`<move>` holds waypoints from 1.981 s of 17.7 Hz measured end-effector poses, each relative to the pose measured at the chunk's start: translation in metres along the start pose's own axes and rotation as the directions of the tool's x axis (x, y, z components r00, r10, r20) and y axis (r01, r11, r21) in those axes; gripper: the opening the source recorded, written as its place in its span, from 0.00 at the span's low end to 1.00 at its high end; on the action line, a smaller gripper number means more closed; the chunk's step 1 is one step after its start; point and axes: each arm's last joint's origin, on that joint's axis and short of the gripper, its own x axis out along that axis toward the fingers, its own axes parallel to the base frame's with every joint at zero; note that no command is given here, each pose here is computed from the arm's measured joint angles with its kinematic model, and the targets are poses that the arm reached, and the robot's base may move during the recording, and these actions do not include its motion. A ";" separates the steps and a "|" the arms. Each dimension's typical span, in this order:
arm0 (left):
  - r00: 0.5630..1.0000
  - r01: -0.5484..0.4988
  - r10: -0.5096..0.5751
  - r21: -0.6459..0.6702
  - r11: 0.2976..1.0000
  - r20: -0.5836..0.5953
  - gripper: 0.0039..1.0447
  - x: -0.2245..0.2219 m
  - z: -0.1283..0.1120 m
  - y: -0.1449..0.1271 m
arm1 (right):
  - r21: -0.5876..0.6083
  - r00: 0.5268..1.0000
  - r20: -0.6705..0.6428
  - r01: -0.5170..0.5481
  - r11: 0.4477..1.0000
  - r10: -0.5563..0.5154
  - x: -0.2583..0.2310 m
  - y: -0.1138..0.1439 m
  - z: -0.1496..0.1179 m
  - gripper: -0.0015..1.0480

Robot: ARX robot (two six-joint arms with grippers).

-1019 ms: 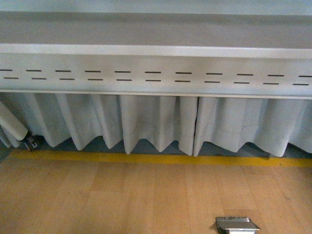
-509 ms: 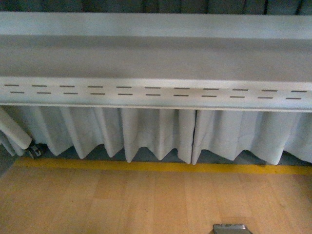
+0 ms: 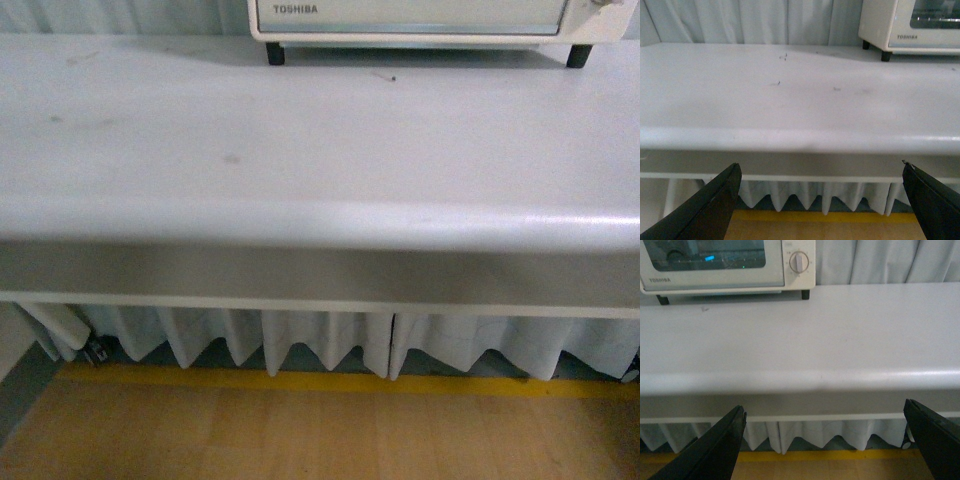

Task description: Open oven

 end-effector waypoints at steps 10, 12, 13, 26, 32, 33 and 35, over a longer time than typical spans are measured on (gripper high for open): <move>1.000 0.001 -0.001 0.002 1.000 0.000 0.94 0.000 0.000 0.000 | 0.000 1.000 0.000 0.000 1.000 0.000 0.000 0.000 0.000 0.94; 1.000 0.000 0.000 0.002 1.000 0.004 0.94 0.000 0.000 0.000 | -0.002 1.000 0.005 -0.001 1.000 0.001 0.000 0.000 0.000 0.94; 1.000 0.000 0.000 0.002 1.000 0.005 0.94 0.000 0.001 0.000 | -0.001 1.000 0.005 0.001 1.000 -0.001 0.000 0.000 0.000 0.94; 1.000 0.000 0.000 0.002 1.000 0.000 0.94 0.000 0.000 0.000 | -0.002 1.000 0.000 0.000 1.000 0.000 0.000 0.000 0.000 0.94; 1.000 0.001 -0.001 0.002 1.000 0.000 0.94 0.000 0.000 0.000 | -0.002 1.000 0.000 0.000 1.000 0.000 0.000 0.000 0.000 0.94; 1.000 0.000 0.000 0.002 1.000 0.000 0.94 0.000 0.000 0.000 | -0.002 1.000 0.000 0.000 1.000 0.000 0.000 0.000 0.000 0.94; 1.000 0.001 -0.001 0.002 1.000 0.000 0.94 0.000 0.000 0.000 | -0.002 1.000 0.000 0.000 1.000 0.000 0.000 0.000 0.000 0.94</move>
